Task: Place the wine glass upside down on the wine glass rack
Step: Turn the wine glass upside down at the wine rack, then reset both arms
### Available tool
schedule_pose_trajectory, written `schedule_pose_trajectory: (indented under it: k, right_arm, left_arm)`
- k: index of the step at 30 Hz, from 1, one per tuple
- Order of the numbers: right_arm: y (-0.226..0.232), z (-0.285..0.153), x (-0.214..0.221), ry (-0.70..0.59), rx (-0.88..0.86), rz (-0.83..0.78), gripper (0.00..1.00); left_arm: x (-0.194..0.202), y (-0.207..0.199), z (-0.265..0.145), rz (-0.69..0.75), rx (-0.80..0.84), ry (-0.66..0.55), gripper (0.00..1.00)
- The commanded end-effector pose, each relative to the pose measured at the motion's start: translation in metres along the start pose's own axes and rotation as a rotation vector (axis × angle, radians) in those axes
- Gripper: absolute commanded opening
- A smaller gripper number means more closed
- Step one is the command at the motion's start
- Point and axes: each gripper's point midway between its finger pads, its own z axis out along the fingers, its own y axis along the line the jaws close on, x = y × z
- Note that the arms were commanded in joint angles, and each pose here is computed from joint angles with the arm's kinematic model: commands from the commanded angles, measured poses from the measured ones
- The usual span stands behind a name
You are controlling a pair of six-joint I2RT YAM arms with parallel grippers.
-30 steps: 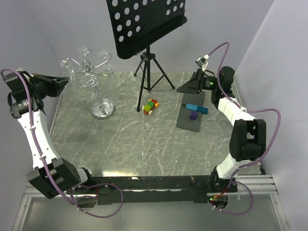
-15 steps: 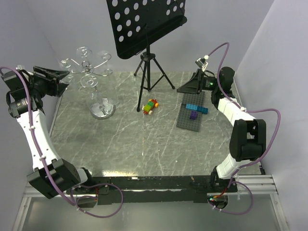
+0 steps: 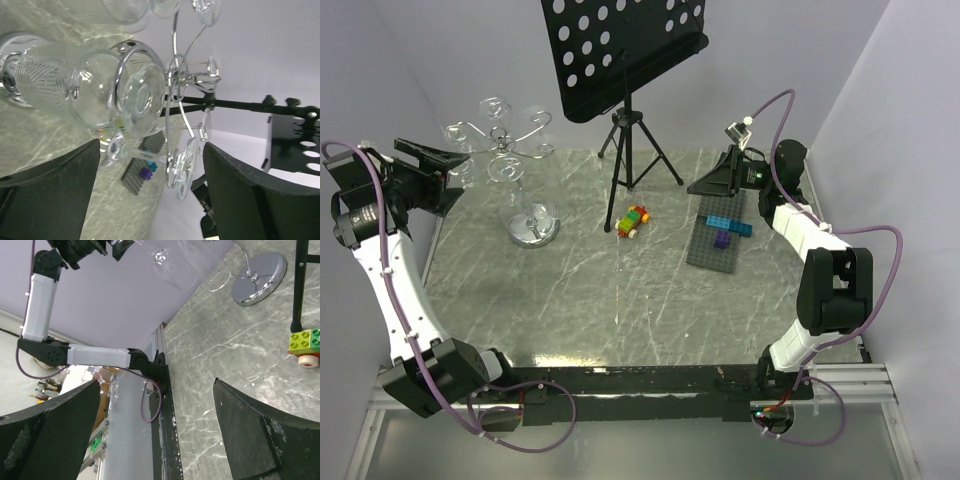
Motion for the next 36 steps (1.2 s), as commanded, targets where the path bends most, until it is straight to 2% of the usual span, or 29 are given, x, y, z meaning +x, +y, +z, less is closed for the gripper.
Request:
schedule_pose_trajectory:
  k: [1,5,10,15,18,20,26,29,33,36]
  right_arm:
    - [0.003,-0.004,-0.001,0.003,0.008,-0.059,1.0]
    - [0.002,-0.005,-0.003,0.008,0.043,-0.111,1.0]
    - [0.002,-0.008,-0.008,0.031,0.137,-0.187,1.0]
    - [0.003,-0.019,-0.013,0.06,0.274,-0.26,1.0]
    - [0.009,-0.025,-0.017,0.073,0.34,-0.342,1.0]
    - [0.014,-0.038,-0.025,0.059,0.401,-0.391,1.0]
    - [0.034,-0.067,-0.039,0.035,0.556,-0.502,1.0]
    - [0.045,-0.085,-0.042,0.001,0.632,-0.552,1.0]
    - [0.062,-0.107,-0.045,-0.084,0.734,-0.589,1.0]
    - [0.076,-0.119,-0.044,-0.126,0.775,-0.603,1.0]
  left_arm:
    - [-0.004,-0.015,-0.025,0.13,-0.021,-0.071,0.88]
    - [-0.007,-0.027,-0.042,0.198,-0.028,-0.12,1.0]
    - [-0.009,-0.043,-0.063,0.303,-0.019,-0.185,1.0]
    - [-0.024,-0.064,-0.104,0.465,-0.008,-0.408,0.97]
    - [-0.033,-0.071,-0.122,0.499,-0.003,-0.529,0.97]
    - [-0.035,-0.073,-0.128,0.507,-0.005,-0.566,0.97]
    - [-0.025,-0.086,-0.139,0.627,-0.01,-0.592,0.97]
    - [-0.017,-0.095,-0.147,0.767,-0.024,-0.608,0.97]
    - [0.019,-0.112,-0.145,0.997,0.072,-0.513,0.97]
    - [0.044,-0.111,-0.143,1.069,0.134,-0.431,0.97]
